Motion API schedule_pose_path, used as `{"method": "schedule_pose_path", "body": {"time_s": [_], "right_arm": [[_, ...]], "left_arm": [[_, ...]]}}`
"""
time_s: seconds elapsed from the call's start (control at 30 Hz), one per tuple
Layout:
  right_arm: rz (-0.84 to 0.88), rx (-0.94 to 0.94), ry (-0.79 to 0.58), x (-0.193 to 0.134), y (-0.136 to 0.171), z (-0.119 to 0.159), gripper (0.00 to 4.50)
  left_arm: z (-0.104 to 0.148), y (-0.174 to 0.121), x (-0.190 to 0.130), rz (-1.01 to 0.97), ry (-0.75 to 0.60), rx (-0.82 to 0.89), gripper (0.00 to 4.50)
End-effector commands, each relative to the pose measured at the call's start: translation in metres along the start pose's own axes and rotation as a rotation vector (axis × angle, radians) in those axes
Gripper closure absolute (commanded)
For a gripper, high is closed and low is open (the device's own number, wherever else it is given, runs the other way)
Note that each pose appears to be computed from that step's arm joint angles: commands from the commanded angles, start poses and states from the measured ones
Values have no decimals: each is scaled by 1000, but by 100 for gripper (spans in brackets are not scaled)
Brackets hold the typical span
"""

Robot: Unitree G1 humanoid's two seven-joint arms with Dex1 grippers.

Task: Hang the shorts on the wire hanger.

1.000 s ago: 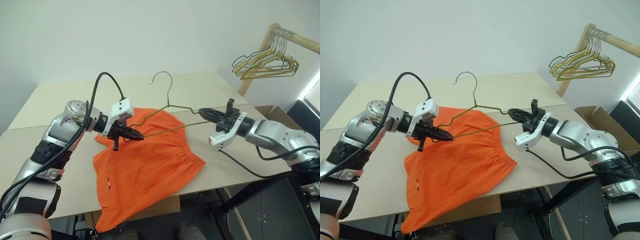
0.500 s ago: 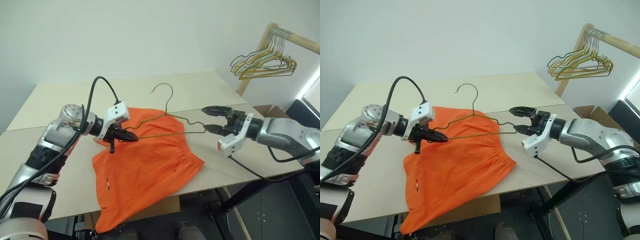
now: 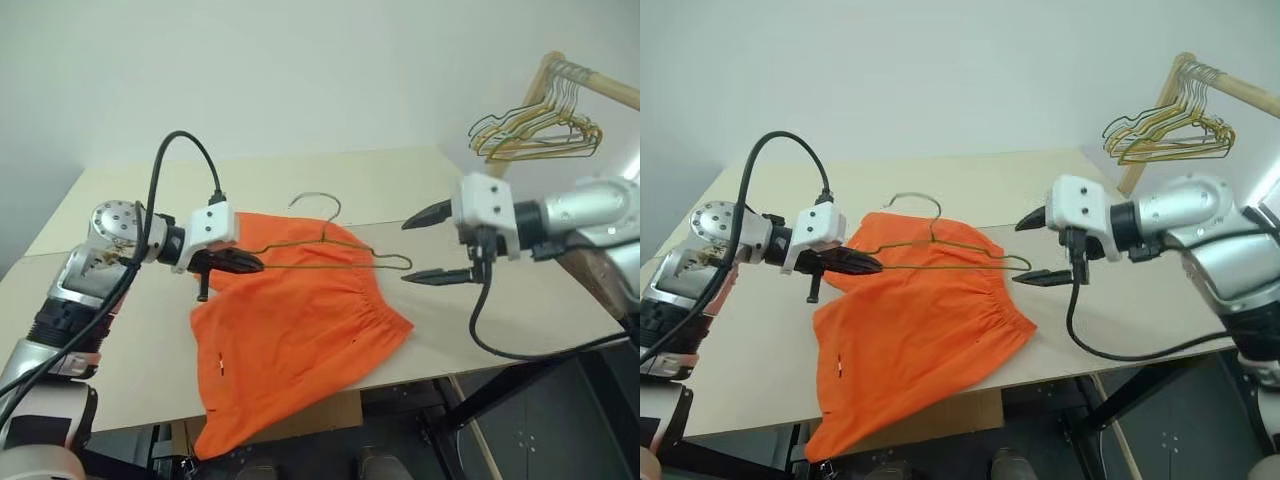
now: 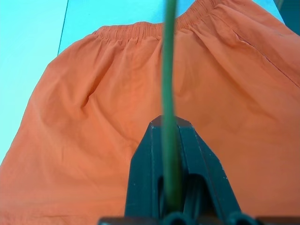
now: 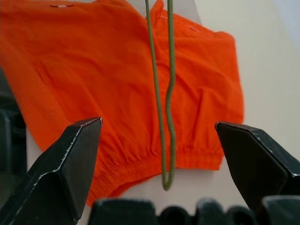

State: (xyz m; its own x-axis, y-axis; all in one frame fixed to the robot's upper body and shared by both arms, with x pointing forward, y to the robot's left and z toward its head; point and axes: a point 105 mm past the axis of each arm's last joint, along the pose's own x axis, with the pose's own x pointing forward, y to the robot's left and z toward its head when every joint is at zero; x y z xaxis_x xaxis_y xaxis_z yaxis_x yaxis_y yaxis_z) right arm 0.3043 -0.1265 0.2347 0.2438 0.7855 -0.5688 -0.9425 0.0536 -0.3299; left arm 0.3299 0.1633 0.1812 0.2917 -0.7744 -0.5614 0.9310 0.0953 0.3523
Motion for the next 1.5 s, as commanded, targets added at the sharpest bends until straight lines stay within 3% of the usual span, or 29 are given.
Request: {"method": "schedule_pose_path", "body": {"time_s": [0.03, 0.37, 0.5, 0.83, 0.87, 1.17, 1.33, 1.5], "right_arm": [[70, 19, 87, 7, 4, -5, 2], [22, 81, 202, 39, -17, -25, 2], [34, 90, 197, 40, -17, -26, 85], [79, 61, 195, 39, -10, -23, 429], [81, 61, 197, 39, -9, -23, 446], [95, 71, 206, 36, -6, -28, 446], [91, 126, 202, 25, 1, -37, 450], [19, 316, 217, -1, 18, -68, 450]], "left_arm": [[15, 1, -11, 11, -40, 47, 450], [16, -7, -11, -6, -51, 27, 450], [14, -11, -10, -14, -41, 24, 450], [12, -13, -8, -30, -26, 25, 450], [12, -14, -8, -32, -29, 25, 450], [16, -16, -9, -51, -67, 41, 450], [21, -7, -13, -17, -106, 43, 316], [16, -3, -24, 10, -120, 22, 156]]}}
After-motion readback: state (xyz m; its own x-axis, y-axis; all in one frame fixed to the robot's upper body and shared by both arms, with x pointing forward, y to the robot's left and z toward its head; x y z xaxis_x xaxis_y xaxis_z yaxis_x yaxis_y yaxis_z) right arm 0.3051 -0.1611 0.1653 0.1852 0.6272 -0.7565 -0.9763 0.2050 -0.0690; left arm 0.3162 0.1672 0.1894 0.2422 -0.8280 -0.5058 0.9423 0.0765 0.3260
